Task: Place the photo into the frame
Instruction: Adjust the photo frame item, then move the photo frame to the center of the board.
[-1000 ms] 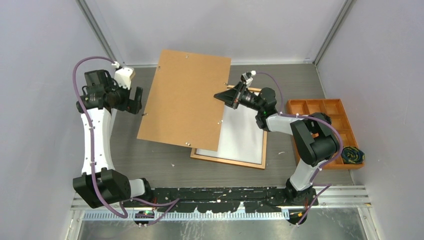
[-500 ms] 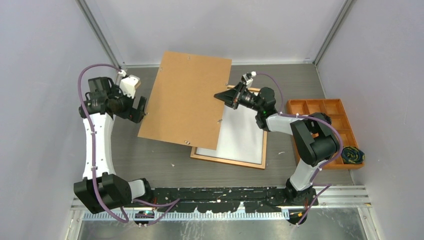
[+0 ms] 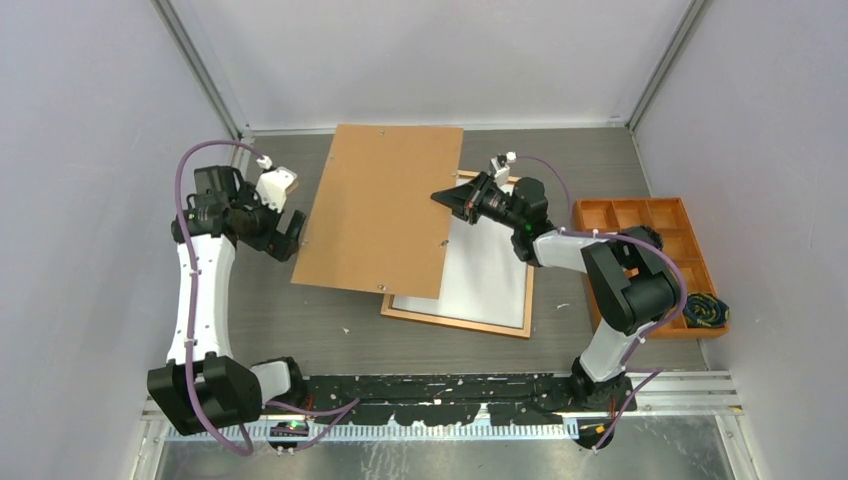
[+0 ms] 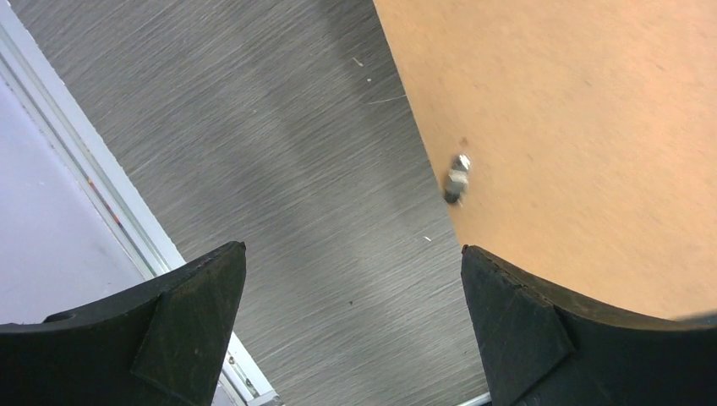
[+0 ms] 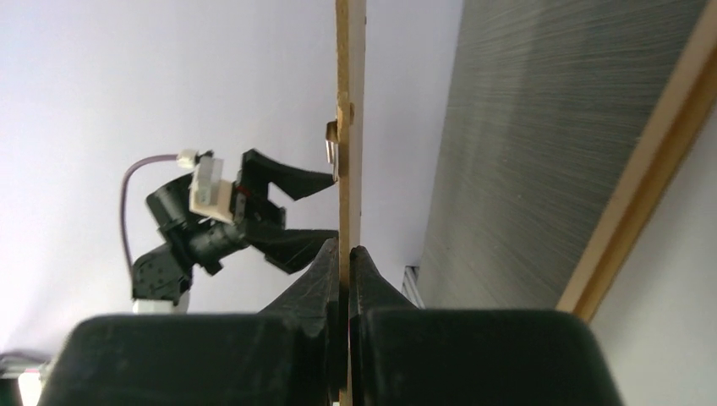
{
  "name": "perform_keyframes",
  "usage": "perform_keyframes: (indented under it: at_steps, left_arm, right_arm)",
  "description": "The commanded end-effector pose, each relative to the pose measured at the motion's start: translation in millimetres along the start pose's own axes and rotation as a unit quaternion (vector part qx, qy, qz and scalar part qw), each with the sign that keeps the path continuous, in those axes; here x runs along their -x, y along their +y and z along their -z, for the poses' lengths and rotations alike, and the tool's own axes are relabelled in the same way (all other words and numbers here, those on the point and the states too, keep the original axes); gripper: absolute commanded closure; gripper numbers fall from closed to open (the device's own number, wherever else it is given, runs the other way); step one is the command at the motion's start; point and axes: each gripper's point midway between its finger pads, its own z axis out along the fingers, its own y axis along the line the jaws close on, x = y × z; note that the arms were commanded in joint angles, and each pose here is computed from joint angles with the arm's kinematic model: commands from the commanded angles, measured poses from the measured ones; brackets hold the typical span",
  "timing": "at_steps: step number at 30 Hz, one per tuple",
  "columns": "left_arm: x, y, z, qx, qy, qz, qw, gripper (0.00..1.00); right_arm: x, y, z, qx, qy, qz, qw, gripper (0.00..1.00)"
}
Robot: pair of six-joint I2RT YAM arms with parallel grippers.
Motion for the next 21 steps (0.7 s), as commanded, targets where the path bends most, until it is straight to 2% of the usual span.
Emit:
perform_keyframes:
  at_steps: [1,10,17,21]
  left_arm:
    - [2.1,-8.1,6.8,-0.006,-0.011,-0.016,1.000,0.00]
    - [-8.7,-13.6,0.6,-0.020,0.002,-0.019,1.000,0.00]
    - [-0.3,-27.3,-32.4,-0.068,0.011,0.006,0.998,0.00]
    - [20.1,-50.7,-66.0,-0.098,0.024,-0.005,0.995,0.00]
  right_arm:
    - [18.3,30.6,5.0,0.019,-0.056,0.048,0.997,0.99]
    - [29.8,19.1,42.1,0.009,-0.050,0.027,0.998,0.99]
    - [42.0,15.7,105.8,-0.076,-0.068,0.047,0.994,0.99]
    - [40.2,22.0,146.6,-0.171,-0.082,0.079,0.979,0.99]
